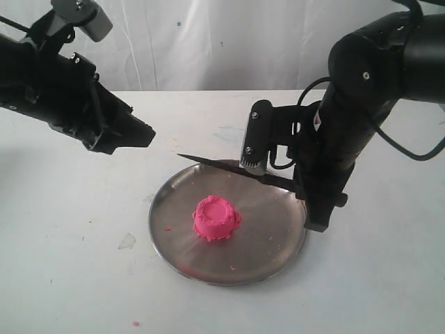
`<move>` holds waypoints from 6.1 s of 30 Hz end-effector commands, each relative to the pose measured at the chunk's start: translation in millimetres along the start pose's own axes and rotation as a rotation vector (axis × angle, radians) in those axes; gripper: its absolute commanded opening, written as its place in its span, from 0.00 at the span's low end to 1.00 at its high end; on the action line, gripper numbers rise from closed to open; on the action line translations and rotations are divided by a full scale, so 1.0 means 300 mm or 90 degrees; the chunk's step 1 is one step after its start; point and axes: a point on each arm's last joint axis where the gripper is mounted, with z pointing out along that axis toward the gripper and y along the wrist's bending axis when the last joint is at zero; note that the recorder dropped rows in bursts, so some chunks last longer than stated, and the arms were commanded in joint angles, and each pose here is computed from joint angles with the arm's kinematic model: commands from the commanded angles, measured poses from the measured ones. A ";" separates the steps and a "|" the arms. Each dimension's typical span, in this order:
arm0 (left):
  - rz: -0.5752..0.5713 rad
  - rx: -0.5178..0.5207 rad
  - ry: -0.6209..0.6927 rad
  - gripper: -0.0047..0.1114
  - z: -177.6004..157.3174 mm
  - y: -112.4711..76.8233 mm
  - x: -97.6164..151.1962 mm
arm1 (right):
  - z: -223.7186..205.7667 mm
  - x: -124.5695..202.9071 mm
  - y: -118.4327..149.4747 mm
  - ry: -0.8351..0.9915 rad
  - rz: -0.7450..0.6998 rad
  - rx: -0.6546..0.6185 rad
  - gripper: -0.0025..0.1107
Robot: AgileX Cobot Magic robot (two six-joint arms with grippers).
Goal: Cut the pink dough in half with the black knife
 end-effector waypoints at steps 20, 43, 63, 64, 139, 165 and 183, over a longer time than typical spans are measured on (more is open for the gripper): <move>-0.252 0.170 -0.074 0.04 0.149 -0.031 0.047 | -0.014 -0.030 0.061 0.031 0.026 -0.033 0.02; -0.234 0.192 -0.052 0.04 0.307 0.013 0.110 | -0.059 -0.062 0.030 -0.006 0.060 -0.014 0.02; -0.156 0.202 -0.124 0.04 0.185 -0.028 0.038 | -0.074 -0.058 0.021 0.006 0.068 -0.017 0.02; -0.156 0.202 -0.124 0.04 0.185 -0.028 0.038 | -0.074 -0.058 0.021 0.006 0.068 -0.017 0.02; -0.175 0.108 -0.052 0.04 0.413 0.080 0.163 | 0.205 -0.108 0.018 0.061 0.024 -0.058 0.02; -0.223 0.146 -0.058 0.04 0.567 0.101 0.256 | 0.205 -0.109 0.018 0.059 0.025 -0.057 0.02; -0.203 0.152 -0.009 0.04 0.567 0.093 0.280 | 0.205 -0.109 0.018 0.059 0.025 -0.057 0.02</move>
